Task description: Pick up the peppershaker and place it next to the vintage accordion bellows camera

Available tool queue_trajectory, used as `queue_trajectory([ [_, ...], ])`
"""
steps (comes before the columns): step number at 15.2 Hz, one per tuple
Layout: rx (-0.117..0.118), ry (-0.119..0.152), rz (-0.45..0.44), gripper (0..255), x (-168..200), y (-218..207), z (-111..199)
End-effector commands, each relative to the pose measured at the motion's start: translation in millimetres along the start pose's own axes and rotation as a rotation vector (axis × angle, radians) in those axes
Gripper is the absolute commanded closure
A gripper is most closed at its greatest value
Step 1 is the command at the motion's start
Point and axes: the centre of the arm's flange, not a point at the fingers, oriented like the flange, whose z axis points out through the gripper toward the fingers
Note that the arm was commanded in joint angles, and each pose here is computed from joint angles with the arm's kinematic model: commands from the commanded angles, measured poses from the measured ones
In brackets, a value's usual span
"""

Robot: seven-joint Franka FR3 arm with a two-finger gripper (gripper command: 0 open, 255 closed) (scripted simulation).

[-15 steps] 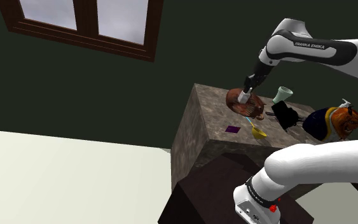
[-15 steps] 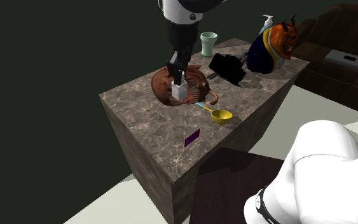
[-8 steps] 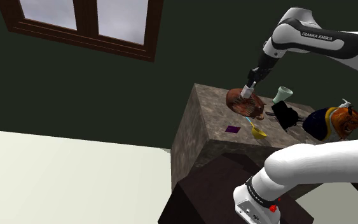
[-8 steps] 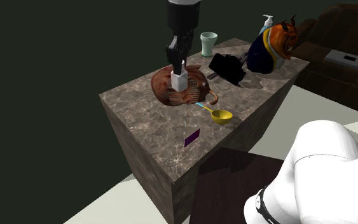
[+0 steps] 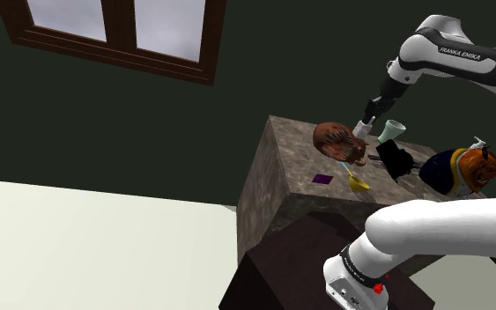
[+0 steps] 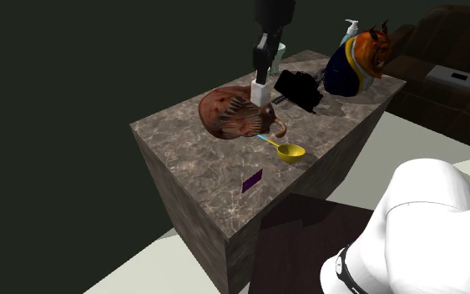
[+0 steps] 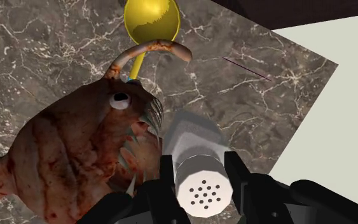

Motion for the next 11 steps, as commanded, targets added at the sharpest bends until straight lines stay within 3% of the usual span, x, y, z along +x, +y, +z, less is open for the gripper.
queue_trajectory([
  [1, 0.000, 0.000, -0.001, 255, -15.7, 23.0, 2.3],
  [11, 0.000, 0.000, -0.001, 255, -88.5, 133.1, 3.3],
])
